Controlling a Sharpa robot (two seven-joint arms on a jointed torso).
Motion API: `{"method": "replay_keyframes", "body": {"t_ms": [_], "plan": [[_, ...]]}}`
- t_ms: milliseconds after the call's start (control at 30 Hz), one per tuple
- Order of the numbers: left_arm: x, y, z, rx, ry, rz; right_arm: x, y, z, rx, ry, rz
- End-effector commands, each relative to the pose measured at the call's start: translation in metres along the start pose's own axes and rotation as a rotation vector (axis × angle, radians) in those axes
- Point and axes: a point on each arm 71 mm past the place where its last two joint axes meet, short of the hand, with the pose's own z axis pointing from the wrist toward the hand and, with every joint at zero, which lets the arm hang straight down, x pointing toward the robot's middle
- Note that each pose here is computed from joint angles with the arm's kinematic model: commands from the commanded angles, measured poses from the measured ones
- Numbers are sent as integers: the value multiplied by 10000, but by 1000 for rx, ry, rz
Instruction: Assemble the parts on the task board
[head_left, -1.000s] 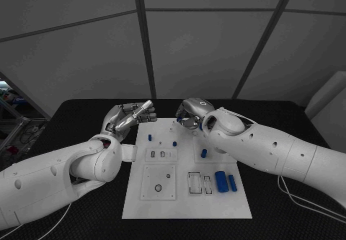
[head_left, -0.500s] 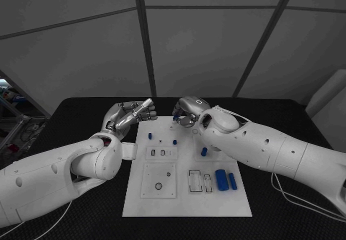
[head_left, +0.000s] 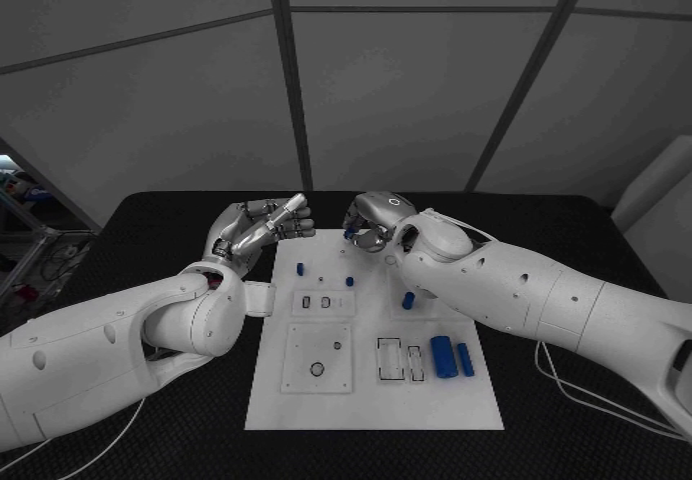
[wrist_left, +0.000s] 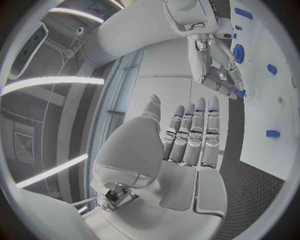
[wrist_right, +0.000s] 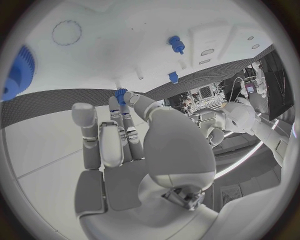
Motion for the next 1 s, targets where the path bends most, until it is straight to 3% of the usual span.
{"method": "replay_keyframes", "body": {"t_ms": [33, 1000], "plan": [[21, -17, 7, 8, 15, -7, 22, 0, 15, -7, 23, -6], [38, -15, 14, 6, 19, -10, 126, 11, 77, -3, 66, -14]]}}
